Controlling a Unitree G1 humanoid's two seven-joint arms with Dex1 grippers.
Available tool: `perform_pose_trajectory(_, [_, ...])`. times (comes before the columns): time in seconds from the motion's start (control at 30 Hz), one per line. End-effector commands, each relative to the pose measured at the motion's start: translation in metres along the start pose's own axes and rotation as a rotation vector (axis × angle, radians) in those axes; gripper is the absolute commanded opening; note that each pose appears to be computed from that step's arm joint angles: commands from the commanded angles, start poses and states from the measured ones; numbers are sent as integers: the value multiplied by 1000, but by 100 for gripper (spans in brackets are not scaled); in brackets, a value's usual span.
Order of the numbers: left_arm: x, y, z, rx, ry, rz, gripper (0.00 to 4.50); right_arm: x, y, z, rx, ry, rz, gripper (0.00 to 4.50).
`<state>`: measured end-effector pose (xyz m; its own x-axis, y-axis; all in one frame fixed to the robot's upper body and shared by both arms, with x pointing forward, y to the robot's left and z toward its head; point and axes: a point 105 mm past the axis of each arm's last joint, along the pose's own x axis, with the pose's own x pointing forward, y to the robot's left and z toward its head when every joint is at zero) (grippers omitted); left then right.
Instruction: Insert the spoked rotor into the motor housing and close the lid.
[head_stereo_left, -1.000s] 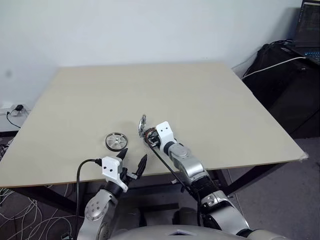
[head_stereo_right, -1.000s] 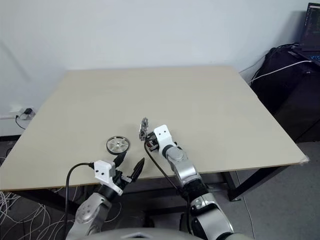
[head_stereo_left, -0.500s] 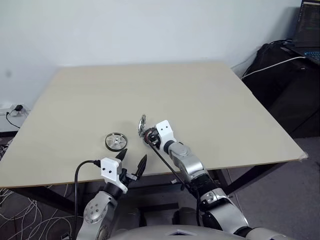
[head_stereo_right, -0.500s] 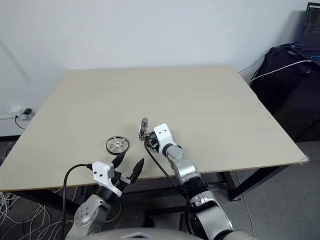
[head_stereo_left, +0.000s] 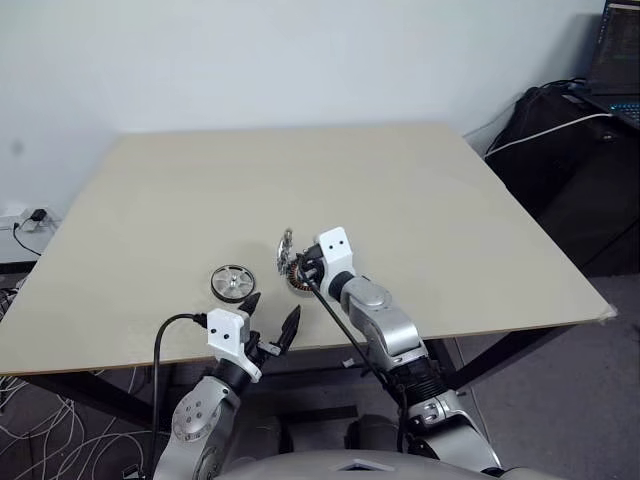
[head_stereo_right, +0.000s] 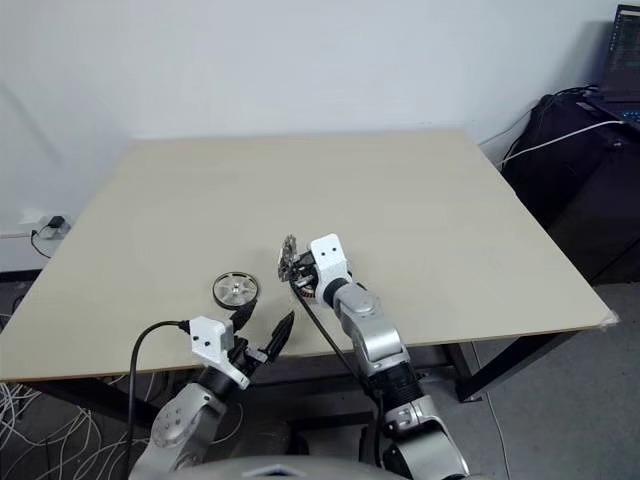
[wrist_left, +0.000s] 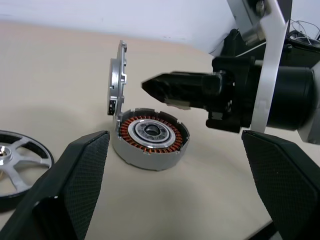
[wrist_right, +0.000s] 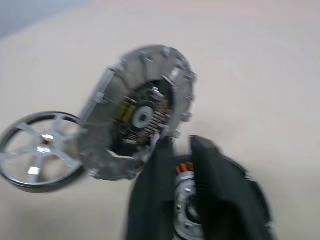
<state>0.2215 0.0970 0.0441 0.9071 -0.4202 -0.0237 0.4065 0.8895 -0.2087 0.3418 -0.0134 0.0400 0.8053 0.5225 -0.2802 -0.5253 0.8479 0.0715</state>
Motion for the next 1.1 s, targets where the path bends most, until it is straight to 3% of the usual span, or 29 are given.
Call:
perform_pose_trajectory(0.03, [6, -3, 14, 16, -51, -12, 450, 3, -1, 9, -34, -20, -12, 2])
perform_pose_trajectory(0.33, [9, 10, -2, 12, -33, 0, 450, 8, 6, -12, -69, 79, 30, 2])
perform_pose_trajectory(0.53, [8, 11, 1, 16, -44, -3, 450, 9, 7, -14, -79, 102, 57, 2])
perform_pose_trajectory(0.8, [7, 5, 14, 19, -56, -13, 450, 12, -3, -17, -75, 118, 17, 2])
perform_pose_trajectory(1.1, [3, 10, -2, 14, -36, -7, 450, 13, -17, -22, -69, 141, -26, 2])
